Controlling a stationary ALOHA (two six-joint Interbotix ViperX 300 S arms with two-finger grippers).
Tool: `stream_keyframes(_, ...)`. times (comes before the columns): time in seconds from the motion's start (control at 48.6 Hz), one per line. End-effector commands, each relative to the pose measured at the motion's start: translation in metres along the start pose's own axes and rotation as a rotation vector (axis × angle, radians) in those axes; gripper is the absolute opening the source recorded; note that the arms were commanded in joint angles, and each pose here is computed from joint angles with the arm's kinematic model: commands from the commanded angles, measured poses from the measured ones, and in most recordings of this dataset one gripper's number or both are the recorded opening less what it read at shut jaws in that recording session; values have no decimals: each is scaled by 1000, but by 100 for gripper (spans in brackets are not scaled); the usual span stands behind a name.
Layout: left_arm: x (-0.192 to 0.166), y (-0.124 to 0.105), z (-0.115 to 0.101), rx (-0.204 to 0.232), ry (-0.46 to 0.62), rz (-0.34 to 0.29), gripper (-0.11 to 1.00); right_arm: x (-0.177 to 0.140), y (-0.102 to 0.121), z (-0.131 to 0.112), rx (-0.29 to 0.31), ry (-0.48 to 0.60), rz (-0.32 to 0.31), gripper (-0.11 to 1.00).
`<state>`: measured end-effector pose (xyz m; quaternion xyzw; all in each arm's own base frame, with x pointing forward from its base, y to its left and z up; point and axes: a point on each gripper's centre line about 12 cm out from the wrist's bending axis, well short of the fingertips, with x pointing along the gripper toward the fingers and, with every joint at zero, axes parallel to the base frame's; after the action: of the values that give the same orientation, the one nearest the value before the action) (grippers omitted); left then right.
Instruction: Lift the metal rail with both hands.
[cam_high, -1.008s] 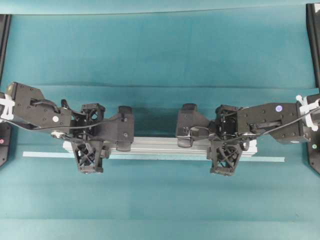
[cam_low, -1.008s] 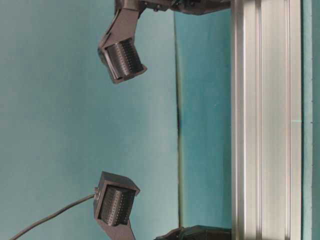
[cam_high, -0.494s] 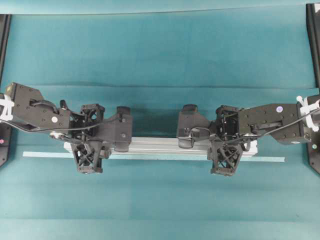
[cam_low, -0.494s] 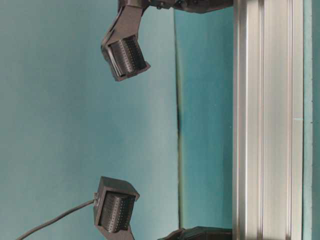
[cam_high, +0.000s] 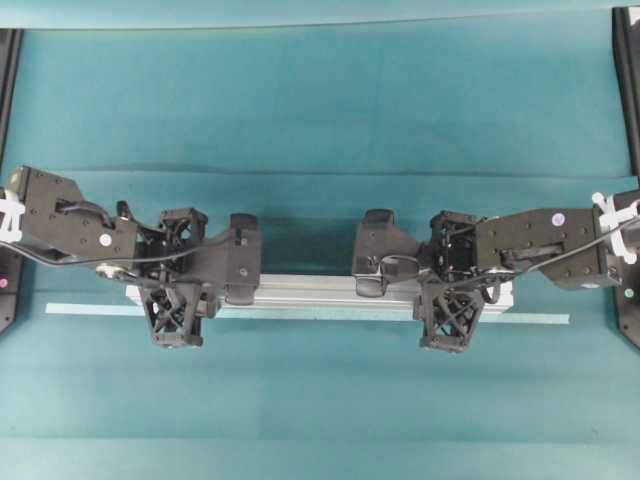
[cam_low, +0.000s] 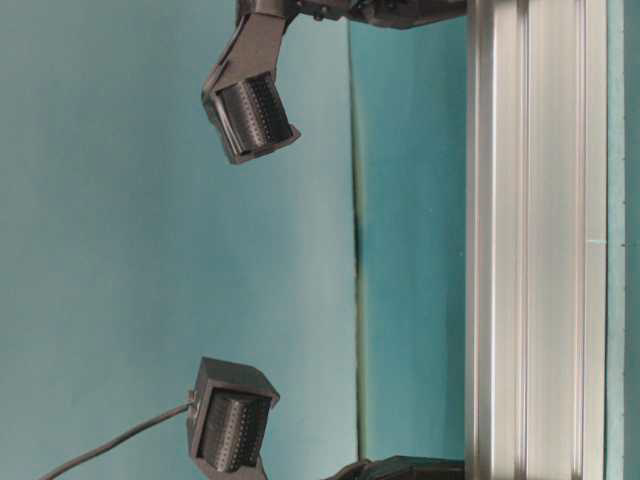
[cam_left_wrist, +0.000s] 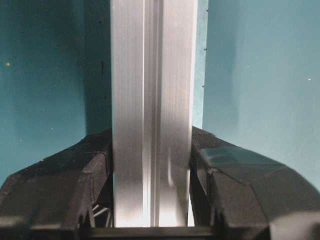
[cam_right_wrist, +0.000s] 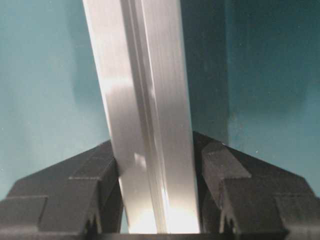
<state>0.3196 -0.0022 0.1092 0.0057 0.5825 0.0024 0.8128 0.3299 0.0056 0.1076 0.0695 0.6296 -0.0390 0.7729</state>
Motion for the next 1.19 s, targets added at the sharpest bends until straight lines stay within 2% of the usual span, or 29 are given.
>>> stream_keyframes(0.0,-2,-2,0,7,-9,-2,36,3,0,4,24,-27,5,39)
stream_keyframes(0.741,-1,-1,-3,-17,-6,-1,36,5,-1,2,27,-30,5,40)
stream_keyframes(0.782,-1,-1,-3,-22,-6,-1,36,5,-1,2,26,-29,4,44)
stream_keyframes(0.823,-1,-1,-3,-29,-8,-2,36,5,-1,2,32,-29,5,54)
stream_keyframes(0.864,-1,-1,-4,-34,-5,-1,41,4,-1,2,34,-31,4,66)
stream_keyframes(0.926,-2,-2,-4,-43,-8,-3,60,5,-1,2,37,-29,4,83)
stream_keyframes(0.987,-2,-2,-4,-46,-5,-2,78,4,0,2,32,-30,5,93)
stream_keyframes(1.07,-2,-2,-5,-43,0,-3,96,4,1,2,29,-32,5,96)
stream_keyframes(1.111,-2,-2,-6,-37,0,-3,99,4,1,2,30,-33,5,95)
stream_keyframes(1.173,-5,-2,-4,-34,-8,-2,97,0,1,3,27,-40,4,95)
